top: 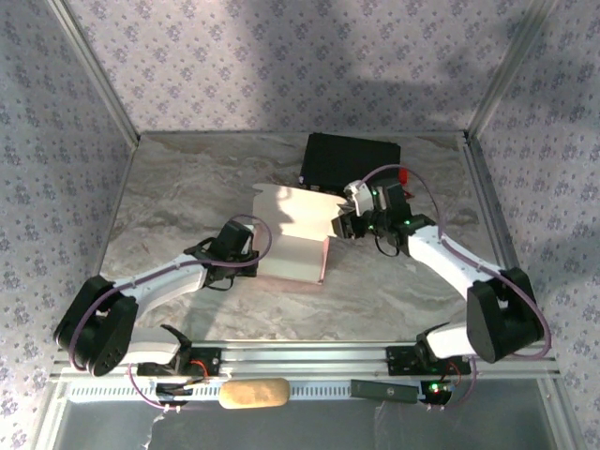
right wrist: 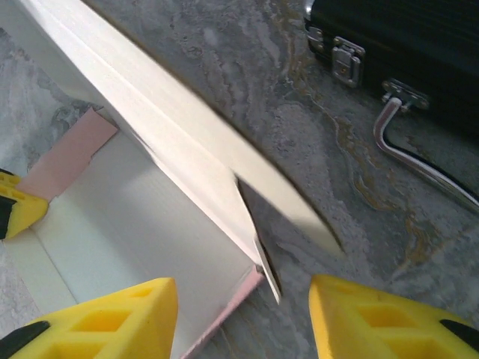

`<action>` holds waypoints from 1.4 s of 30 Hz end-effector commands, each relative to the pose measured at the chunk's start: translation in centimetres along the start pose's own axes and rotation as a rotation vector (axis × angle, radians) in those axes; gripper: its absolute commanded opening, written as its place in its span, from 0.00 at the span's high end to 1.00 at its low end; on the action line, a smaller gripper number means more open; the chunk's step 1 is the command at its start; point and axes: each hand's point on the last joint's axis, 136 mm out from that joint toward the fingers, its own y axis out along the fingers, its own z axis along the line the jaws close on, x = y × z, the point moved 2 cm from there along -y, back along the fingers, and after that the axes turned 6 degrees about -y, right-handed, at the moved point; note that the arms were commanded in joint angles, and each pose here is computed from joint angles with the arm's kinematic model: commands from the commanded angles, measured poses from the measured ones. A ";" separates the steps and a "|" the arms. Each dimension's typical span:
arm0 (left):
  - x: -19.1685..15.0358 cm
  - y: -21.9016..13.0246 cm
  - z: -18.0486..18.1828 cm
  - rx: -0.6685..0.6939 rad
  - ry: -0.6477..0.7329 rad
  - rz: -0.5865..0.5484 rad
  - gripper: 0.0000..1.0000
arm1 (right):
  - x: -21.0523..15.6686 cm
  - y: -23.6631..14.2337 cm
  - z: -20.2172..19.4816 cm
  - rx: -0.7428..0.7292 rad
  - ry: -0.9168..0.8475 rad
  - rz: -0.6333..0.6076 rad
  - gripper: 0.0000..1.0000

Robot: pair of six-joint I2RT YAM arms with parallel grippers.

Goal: Fold the paper box

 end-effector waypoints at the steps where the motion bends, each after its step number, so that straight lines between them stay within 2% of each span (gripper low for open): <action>1: 0.8 -0.2 -0.7 -0.021 0.017 0.001 1.00 | 0.9 0.7 0.0 0.025 -0.028 0.009 0.54; 4: 0.8 -0.2 -0.6 -0.016 0.015 0.001 1.00 | 0.6 1.1 -0.1 0.017 -0.020 0.028 0.63; 13: 1.2 0.0 -0.9 -0.032 -0.008 -0.015 1.00 | 0.6 1.3 0.0 -0.069 -0.010 0.064 0.76; 18: 1.3 -0.2 -1.4 -0.064 -0.029 -0.022 0.98 | 0.6 2.0 -0.2 -0.121 -0.023 0.088 0.94; 19: 1.4 -0.4 -1.6 -0.074 -0.029 -0.024 0.85 | 0.7 1.9 -0.1 -0.125 -0.036 0.089 0.99; 21: 1.7 -1.4 -1.5 -0.074 -0.029 -0.039 0.61 | 0.6 1.9 0.0 -0.126 -0.060 0.100 1.00; 24: 3.2 -4.1 -0.8 -0.061 -0.032 -0.091 0.33 | 0.5 1.9 0.0 -0.120 -0.081 0.120 1.00; 25: 4.0 -5.2 -0.2 -0.053 -0.040 -0.115 0.27 | 0.4 1.9 0.0 -0.113 -0.085 0.127 1.00; 27: 5.6 -7.0 1.3 -0.039 -0.055 -0.153 0.21 | 0.4 2.0 0.0 -0.106 -0.094 0.135 1.00; 30: 8.6 -8.6 3.0 -0.066 -0.070 -0.171 0.22 | 0.6 2.2 0.2 -0.093 -0.107 0.138 1.00; 32: 10.4 -8.7 3.1 -0.074 -0.005 -0.169 0.23 | 0.9 2.2 0.3 -0.082 -0.113 0.135 1.00; 37: 14.4 -6.5 1.3 -0.183 0.048 -0.112 0.27 | 0.8 2.7 0.1 -0.055 -0.117 0.157 1.00; 42: 16.4 -4.3 -0.9 -0.255 0.140 -0.113 0.35 | 0.7 3.2 0.2 -0.032 -0.119 0.170 1.00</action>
